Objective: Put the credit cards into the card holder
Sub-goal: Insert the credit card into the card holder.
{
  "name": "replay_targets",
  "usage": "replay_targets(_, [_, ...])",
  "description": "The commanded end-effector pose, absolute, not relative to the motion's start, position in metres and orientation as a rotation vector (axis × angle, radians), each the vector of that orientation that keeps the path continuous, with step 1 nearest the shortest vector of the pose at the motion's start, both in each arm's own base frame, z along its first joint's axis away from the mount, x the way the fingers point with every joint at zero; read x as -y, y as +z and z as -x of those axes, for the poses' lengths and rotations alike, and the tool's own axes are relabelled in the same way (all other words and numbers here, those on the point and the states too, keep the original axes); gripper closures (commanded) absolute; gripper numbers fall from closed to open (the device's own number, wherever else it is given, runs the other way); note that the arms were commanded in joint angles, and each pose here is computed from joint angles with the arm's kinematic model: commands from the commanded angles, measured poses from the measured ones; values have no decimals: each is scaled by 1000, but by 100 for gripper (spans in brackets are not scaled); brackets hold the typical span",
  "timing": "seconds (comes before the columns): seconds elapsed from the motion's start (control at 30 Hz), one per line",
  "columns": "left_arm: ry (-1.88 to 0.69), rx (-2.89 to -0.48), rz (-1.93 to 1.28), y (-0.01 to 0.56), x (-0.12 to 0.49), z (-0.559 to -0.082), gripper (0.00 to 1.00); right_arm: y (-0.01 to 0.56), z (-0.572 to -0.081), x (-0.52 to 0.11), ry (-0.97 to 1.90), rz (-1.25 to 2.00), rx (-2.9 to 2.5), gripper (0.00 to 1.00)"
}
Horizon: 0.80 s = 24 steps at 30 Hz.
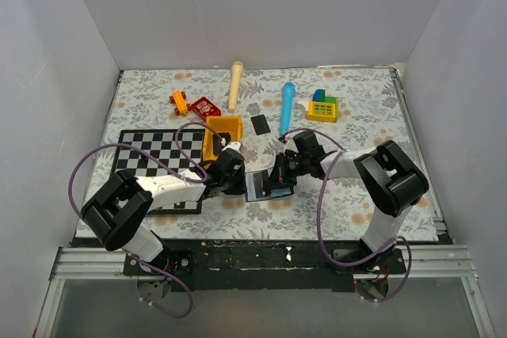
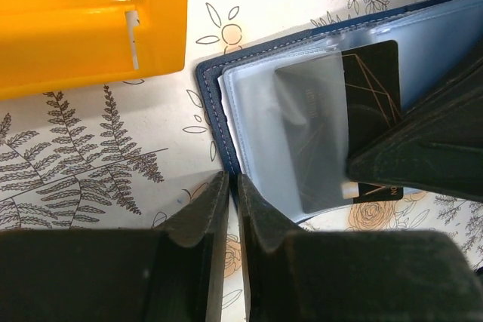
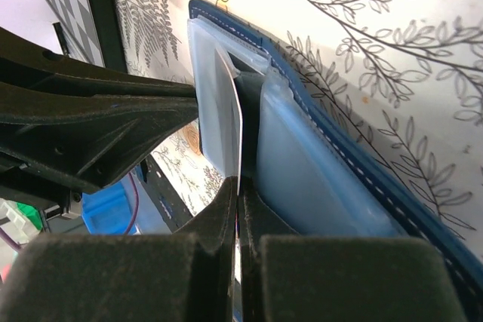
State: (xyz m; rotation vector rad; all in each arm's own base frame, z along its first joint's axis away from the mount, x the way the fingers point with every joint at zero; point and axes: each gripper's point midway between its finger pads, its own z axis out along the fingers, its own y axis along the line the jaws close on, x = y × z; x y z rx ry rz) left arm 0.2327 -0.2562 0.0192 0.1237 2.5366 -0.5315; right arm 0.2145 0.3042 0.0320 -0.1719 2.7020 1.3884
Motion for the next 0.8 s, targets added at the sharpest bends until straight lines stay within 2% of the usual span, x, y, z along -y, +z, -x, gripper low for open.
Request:
replay_targets(0.0, [-568,-2522,-142,26,265,-236,91,25,-214,-318,1355,213,-2698,99])
replay_targets(0.1, [-564,-2522,-141,26,264,-236,92,28,-213,-322,1357,227,-2694,98])
replay_targets(0.2, [-568,-2520,-141,27,264,-236,92,32,-214,-318,1324,229,-2689,79])
replay_targets(0.23, [-564,-2520,-140,27,263,-236,92,33,-215,-316,1301,233,-2687,68])
replay_targets(0.33, [-563,-2520,-137,27,263,-235,92,41,-217,-310,1238,250,-2686,59])
replay_targets(0.5, [-558,-2521,-130,25,261,-235,91,55,-218,-302,1161,281,-2684,51])
replay_targets(0.77, [-556,-2524,-132,24,261,-234,92,58,-222,-276,916,308,-2735,48])
